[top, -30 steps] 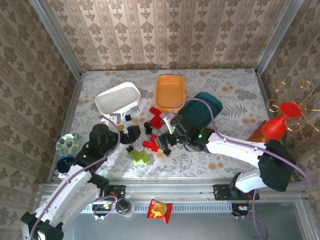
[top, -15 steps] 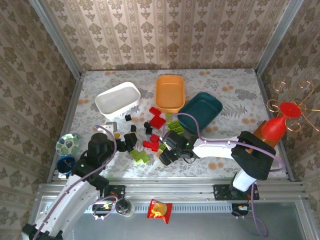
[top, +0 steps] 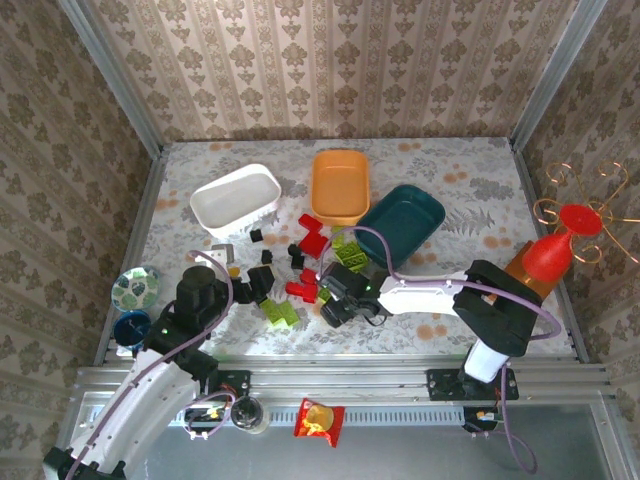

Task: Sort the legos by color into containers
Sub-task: Pick up the lego from the bottom-center of the table.

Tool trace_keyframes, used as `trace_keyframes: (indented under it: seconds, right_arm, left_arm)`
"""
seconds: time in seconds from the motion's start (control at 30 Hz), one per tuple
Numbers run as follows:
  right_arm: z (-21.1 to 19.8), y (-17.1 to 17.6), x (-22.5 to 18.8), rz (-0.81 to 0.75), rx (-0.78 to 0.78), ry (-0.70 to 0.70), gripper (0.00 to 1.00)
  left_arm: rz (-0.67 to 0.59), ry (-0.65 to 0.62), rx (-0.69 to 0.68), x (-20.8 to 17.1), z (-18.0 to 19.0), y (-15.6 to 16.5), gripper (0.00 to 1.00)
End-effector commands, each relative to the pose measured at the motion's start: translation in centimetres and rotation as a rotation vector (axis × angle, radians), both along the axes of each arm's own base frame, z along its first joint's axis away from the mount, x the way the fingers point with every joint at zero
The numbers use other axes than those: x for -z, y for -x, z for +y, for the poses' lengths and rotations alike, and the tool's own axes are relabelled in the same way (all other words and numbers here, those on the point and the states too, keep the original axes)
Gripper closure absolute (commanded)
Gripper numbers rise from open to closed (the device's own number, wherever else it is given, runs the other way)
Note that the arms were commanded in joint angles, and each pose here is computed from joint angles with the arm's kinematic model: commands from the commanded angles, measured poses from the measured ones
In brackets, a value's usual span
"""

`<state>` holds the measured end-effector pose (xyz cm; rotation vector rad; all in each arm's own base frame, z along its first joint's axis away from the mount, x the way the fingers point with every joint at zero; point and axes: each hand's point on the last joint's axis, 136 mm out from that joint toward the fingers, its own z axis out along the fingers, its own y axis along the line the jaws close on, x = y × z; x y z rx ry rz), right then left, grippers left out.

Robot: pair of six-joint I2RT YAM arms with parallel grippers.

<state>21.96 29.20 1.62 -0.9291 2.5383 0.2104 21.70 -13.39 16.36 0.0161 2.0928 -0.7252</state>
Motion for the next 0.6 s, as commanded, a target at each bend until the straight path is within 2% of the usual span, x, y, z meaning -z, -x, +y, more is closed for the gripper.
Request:
trace_keyframes:
  seconds: [0.0, 0.4, 0.57]
  right_arm:
    - [1.64, -0.25, 0.44, -0.028, -0.046, 0.014, 0.36]
    - [1.65, -0.48, 0.44, -0.059, -0.063, 0.061, 0.59]
    - [1.10, -0.36, 0.13, -0.070, -0.059, 0.062, 0.66]
  left_arm:
    - [0.016, 0.004, -0.007, 0.56, -0.01, 0.01, 0.00]
    - [0.022, 0.007, 0.001, 0.62, -0.19, 0.03, 0.00]
    - [0.018, 0.009, 0.003, 0.48, -0.23, 0.00, 0.00]
